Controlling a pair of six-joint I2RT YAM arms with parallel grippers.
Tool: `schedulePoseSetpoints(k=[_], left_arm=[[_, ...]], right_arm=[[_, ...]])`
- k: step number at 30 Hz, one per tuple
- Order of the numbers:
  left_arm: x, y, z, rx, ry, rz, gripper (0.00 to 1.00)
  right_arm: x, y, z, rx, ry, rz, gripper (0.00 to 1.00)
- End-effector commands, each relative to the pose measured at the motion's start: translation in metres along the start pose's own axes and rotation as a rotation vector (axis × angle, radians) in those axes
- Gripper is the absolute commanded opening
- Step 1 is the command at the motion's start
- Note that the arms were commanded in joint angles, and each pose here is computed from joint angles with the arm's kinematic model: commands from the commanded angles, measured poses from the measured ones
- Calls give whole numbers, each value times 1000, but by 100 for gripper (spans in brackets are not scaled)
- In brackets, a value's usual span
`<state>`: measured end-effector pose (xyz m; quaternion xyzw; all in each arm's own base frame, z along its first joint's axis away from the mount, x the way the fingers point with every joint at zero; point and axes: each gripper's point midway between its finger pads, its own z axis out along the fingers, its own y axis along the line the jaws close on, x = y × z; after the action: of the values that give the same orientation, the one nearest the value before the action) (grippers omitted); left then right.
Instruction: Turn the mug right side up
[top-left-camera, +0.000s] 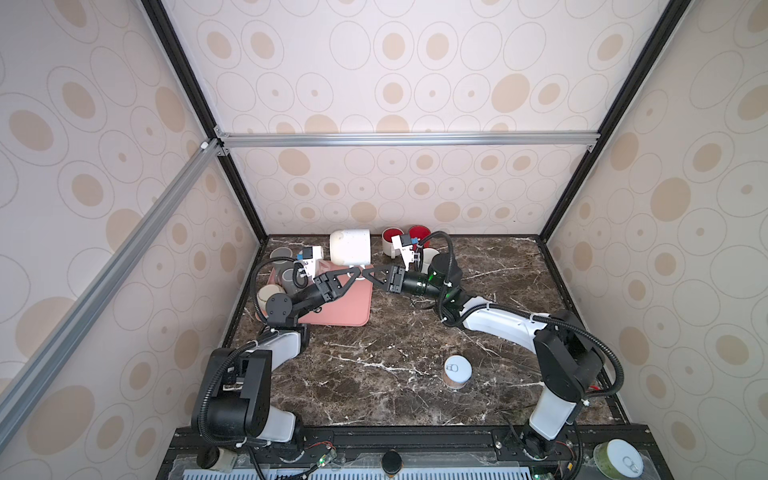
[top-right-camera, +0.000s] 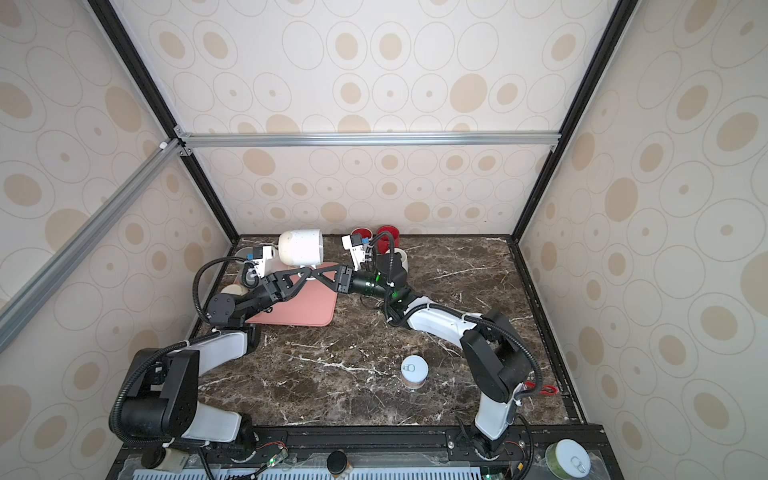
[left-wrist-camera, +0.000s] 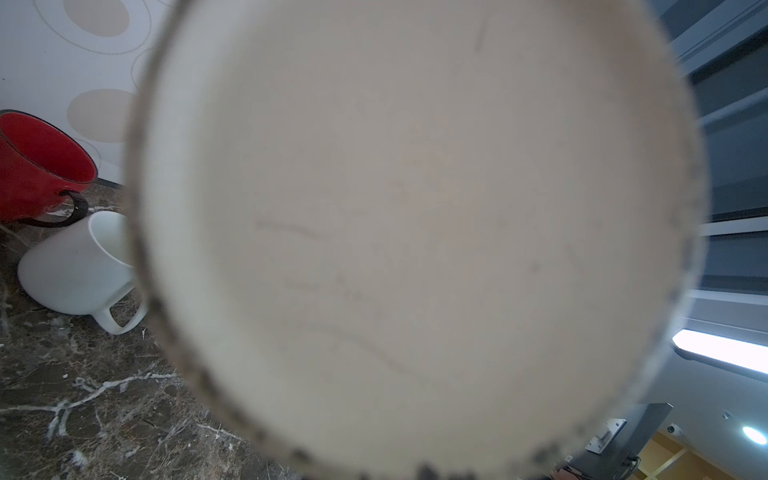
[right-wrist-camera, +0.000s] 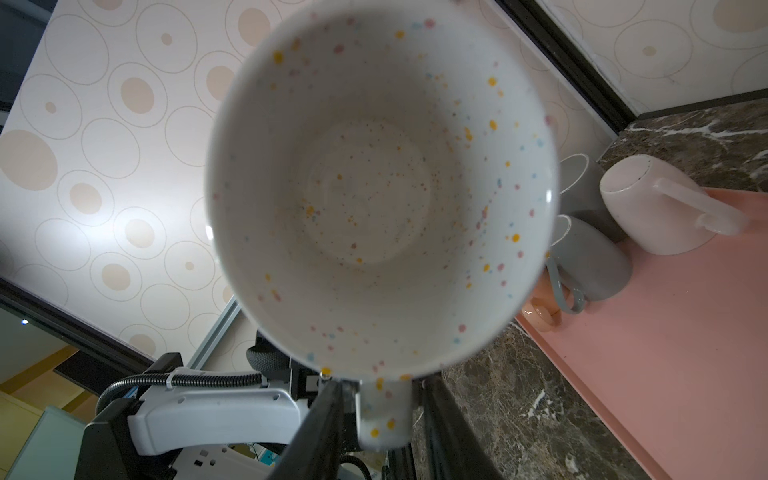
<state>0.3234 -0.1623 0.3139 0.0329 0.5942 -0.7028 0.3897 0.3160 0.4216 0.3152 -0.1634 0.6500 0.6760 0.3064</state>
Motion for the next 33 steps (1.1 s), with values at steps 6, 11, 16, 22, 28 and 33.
schedulePoseSetpoints(k=[6, 11, 16, 22, 28, 33], left_arm=[[0, -75, -4, 208, -10, 296, 0], [1, -73, -4, 207, -2, 287, 0], [1, -69, -3, 200, 1, 274, 0], [2, -66, -4, 194, 8, 259, 12], [1, -66, -3, 194, 6, 256, 30], [-4, -54, -7, 161, -32, 215, 33]], right_arm=[[-3, 9, 10, -56, 1, 9, 28], [-5, 10, 12, -71, -2, 16, 21], [-7, 11, 13, -87, -12, 25, 8], [-8, 14, 9, -75, -23, 3, 0], [-12, 21, 5, -77, -46, -24, 0], [-15, 23, 1, -76, -74, -34, 0]])
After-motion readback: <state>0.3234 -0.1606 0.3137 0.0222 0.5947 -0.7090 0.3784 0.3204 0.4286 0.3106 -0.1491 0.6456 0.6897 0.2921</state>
